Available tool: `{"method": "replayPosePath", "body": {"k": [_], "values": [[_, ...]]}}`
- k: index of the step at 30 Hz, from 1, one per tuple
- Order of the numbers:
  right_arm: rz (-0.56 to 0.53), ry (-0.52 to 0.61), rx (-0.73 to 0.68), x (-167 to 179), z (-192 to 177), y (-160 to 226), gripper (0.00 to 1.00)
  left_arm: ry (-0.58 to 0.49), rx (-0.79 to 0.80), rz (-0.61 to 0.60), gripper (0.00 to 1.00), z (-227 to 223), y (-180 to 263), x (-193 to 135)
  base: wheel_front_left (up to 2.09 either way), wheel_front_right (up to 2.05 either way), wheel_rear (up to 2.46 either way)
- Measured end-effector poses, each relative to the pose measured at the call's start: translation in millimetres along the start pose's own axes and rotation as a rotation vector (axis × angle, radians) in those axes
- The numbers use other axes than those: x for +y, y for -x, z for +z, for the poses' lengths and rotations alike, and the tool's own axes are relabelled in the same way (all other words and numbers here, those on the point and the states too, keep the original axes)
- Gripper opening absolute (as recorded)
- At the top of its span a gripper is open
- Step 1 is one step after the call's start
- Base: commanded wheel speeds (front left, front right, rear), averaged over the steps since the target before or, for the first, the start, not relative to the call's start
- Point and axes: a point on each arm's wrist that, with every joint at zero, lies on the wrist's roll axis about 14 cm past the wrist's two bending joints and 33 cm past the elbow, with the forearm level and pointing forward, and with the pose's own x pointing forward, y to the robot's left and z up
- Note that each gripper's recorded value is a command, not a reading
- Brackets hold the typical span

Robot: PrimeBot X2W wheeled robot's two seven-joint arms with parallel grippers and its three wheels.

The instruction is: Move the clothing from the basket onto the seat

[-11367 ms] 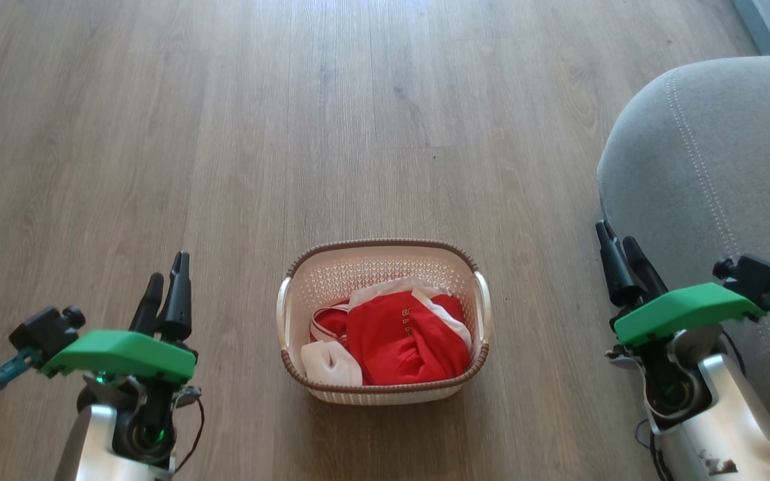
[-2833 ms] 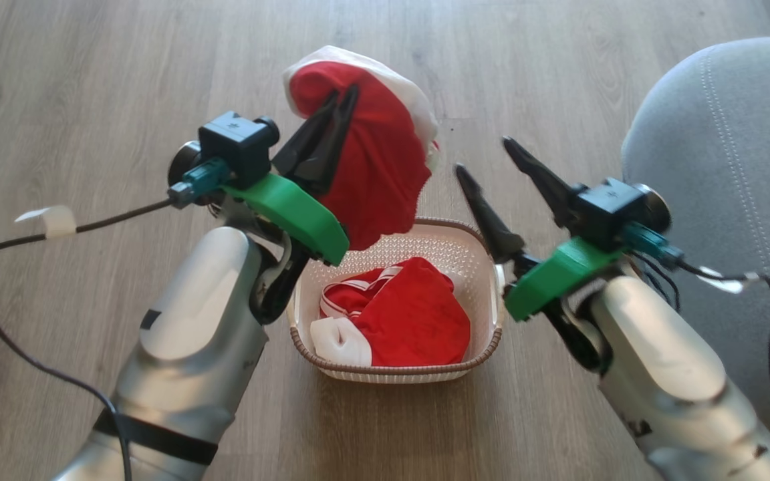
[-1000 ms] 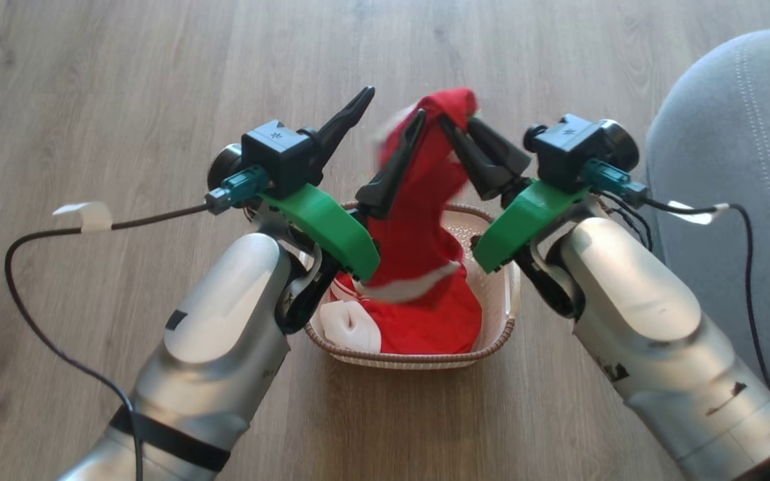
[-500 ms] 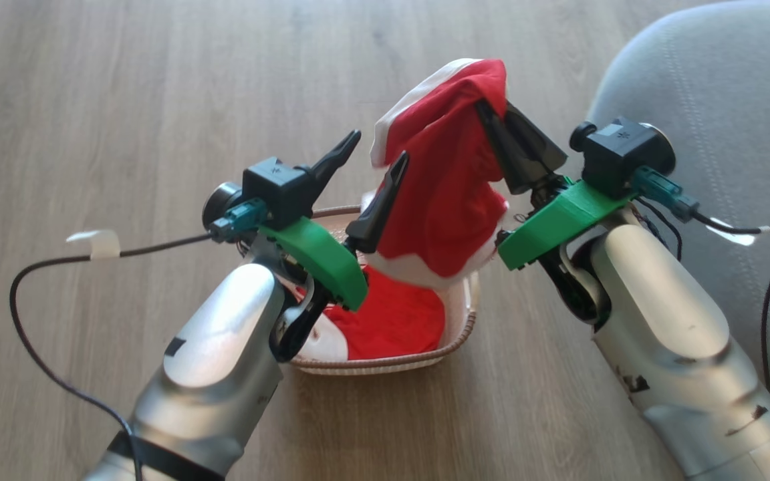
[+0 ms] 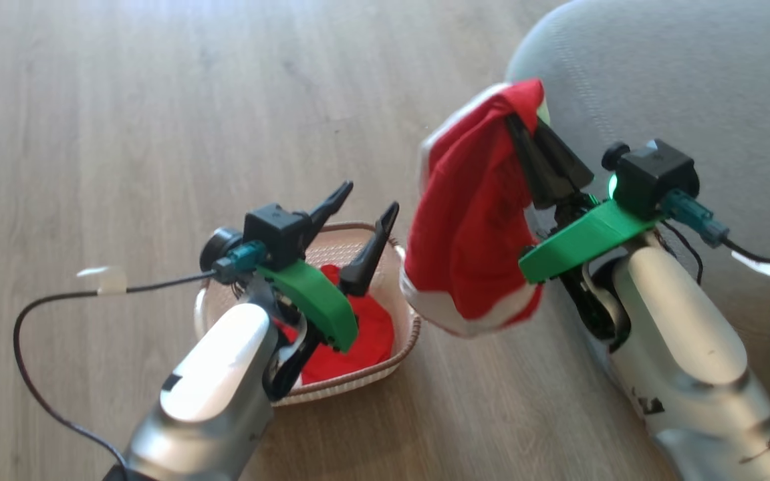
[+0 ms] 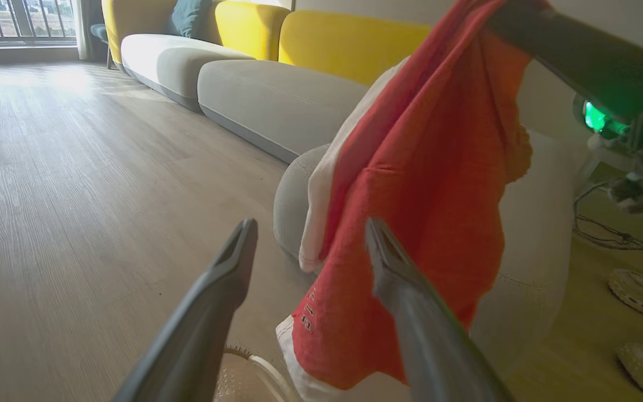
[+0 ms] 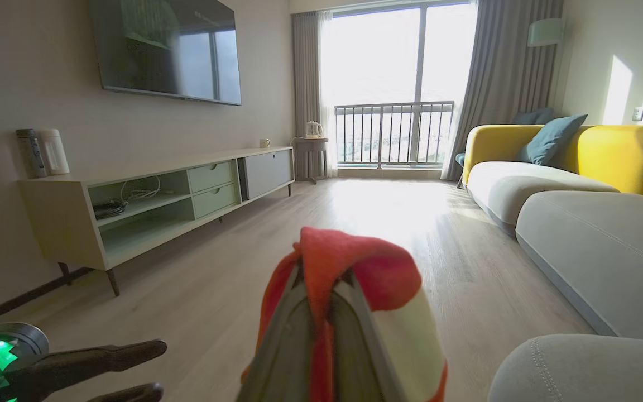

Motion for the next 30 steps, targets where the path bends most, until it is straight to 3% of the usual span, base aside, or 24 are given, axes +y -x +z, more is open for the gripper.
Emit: {"method": "replayPosePath", "body": {"k": [21, 30], "values": [[-0.293, 0.073, -0.064, -78, 44, 91, 0.0, 0.033, 0.039, -0.247, 1.0, -21, -30, -87, 0.0, 0.0, 0.0], [-0.368, 0.101, -0.068, -96, 51, 117, 0.0, 0.044, 0.046, -0.294, 1.0, -27, -35, -102, 0.0, 0.0, 0.0]]}}
